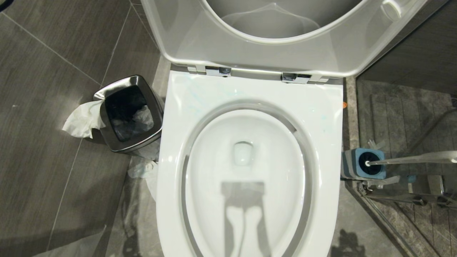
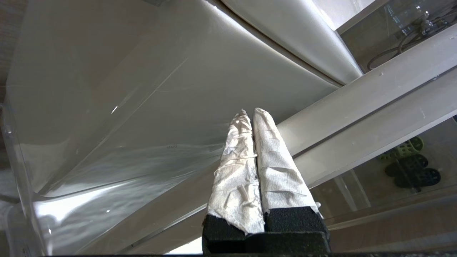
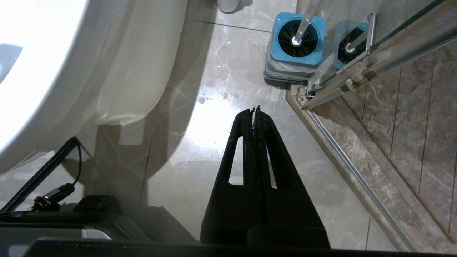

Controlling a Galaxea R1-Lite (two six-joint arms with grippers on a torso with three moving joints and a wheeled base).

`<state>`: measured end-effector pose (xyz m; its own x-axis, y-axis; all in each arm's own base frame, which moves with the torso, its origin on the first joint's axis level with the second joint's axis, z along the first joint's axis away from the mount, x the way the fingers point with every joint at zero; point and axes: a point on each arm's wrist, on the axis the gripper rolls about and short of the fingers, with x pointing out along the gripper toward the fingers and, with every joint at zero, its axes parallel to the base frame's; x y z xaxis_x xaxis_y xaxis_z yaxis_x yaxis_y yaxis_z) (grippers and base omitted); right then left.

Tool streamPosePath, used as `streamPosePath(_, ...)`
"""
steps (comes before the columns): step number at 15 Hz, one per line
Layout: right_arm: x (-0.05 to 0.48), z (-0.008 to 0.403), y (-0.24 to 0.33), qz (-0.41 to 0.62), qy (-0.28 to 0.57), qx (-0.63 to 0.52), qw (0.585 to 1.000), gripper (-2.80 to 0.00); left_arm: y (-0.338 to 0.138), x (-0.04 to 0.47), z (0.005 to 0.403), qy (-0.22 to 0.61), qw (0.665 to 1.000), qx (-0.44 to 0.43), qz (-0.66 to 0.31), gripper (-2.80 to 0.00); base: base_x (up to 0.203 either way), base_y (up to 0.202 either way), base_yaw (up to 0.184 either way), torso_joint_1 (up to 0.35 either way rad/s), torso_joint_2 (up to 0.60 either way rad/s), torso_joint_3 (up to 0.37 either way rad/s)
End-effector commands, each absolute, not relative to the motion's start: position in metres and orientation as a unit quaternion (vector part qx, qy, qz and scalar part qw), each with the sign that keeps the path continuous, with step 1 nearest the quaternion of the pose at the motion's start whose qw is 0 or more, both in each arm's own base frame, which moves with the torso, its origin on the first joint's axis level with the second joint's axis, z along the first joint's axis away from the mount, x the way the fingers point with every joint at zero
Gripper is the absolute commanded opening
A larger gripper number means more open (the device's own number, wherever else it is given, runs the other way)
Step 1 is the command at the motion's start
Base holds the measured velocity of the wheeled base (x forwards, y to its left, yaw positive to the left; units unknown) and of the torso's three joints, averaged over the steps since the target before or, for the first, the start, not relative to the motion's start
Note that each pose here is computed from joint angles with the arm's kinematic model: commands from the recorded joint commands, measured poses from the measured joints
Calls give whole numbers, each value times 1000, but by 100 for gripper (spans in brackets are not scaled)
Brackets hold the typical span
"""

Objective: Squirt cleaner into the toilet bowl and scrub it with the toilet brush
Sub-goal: Close the toilet lid

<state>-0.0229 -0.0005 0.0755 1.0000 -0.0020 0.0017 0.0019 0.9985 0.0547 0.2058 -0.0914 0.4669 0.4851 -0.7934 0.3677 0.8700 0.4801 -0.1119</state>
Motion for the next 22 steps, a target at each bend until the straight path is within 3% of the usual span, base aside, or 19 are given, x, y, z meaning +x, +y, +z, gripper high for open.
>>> streamPosePath(1, -23, 76, 0, -1, -1, 28, 1000, -280, -91, 204, 468, -138, 848, -143, -491, -280, 0, 0, 0, 0, 0, 0)
streamPosePath(7, -23, 76, 0, -1, -1, 28, 1000, -280, -92, 210, 460, -133, 866, -127, -465, -280, 0, 0, 0, 0, 0, 0)
streamPosePath(15, -23, 76, 0, 0, -1, 28, 1000, -280, -92, 209, 463, -137, 864, -127, -468, -280, 0, 0, 0, 0, 0, 0)
streamPosePath(19, -23, 76, 0, -1, 0, 28, 1000, -280, -85, 187, 455, -44, 865, -134, -481, -280, 0, 0, 0, 0, 0, 0)
streamPosePath(22, -23, 76, 0, -2, -1, 28, 1000, -280, -80, 170, 453, -5, 847, -131, -516, -280, 0, 0, 0, 0, 0, 0)
